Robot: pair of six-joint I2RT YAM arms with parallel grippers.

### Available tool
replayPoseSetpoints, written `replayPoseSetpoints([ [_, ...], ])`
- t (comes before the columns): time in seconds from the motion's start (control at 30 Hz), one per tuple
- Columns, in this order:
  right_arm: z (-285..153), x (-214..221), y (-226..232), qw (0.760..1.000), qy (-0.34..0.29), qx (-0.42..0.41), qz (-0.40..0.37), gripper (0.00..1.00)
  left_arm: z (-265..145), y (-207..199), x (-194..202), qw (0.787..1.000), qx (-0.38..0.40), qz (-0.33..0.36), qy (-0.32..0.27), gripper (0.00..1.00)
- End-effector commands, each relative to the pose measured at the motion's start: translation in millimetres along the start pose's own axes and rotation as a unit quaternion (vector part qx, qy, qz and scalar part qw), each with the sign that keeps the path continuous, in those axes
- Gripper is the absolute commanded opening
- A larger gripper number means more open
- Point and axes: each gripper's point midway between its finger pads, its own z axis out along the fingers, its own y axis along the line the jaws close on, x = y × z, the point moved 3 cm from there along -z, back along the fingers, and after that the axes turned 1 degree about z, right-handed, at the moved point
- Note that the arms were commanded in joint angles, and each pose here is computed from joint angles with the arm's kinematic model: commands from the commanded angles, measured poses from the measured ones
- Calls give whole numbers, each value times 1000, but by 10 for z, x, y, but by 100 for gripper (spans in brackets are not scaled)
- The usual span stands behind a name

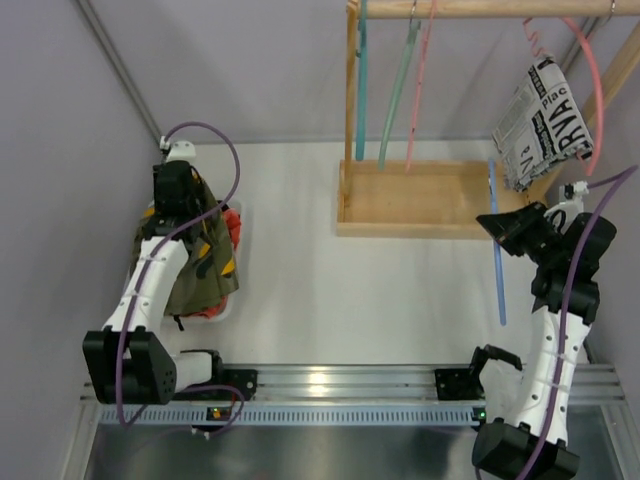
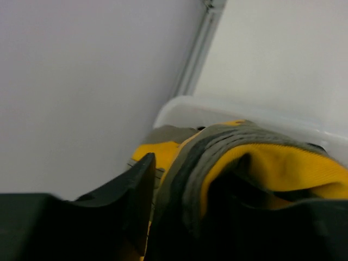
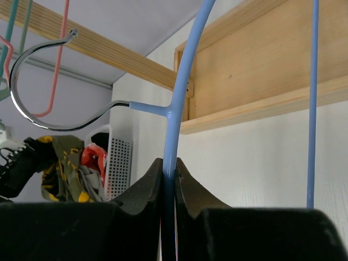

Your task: Remove the trousers from the hanger

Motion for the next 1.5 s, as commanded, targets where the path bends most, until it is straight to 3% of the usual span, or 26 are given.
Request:
replayPoseSetpoints([
  [0.0,-131,-155,305,998,-27,-40,-46,0,-35,-233,246,997,60,-29,42,49],
  [0.07,-168,-171,364,997,-31,-44,-54,0,-95,-251,243,995,76,-33,47,55],
  [0.27,-320,-106,493,996,-25,-44,-70,0,-513,-14,-252,991,110,-71,0,74],
  [0.4,-443,-43,593,994,-26,-51,-96,0,-798,135,-485,987,132,-85,-34,99],
  [0.7,-605,-10,737,994,-2,-36,-107,0,-1334,322,-887,966,184,-142,-113,99],
  [0.93,-584,-369,913,993,-11,-13,-118,0,-1620,210,-1077,937,269,-164,-150,99],
  [1.1,-368,-584,1158,995,-3,-100,-26,0,-1688,133,-1174,923,304,-184,-152,99],
  [1.27,-191,-1035,1496,988,-55,-145,-17,0,-1751,164,-1288,916,312,-195,-162,99],
  [1.47,194,-1184,1982,981,-53,-185,-8,0,-1749,183,-1359,915,309,-202,-165,99],
])
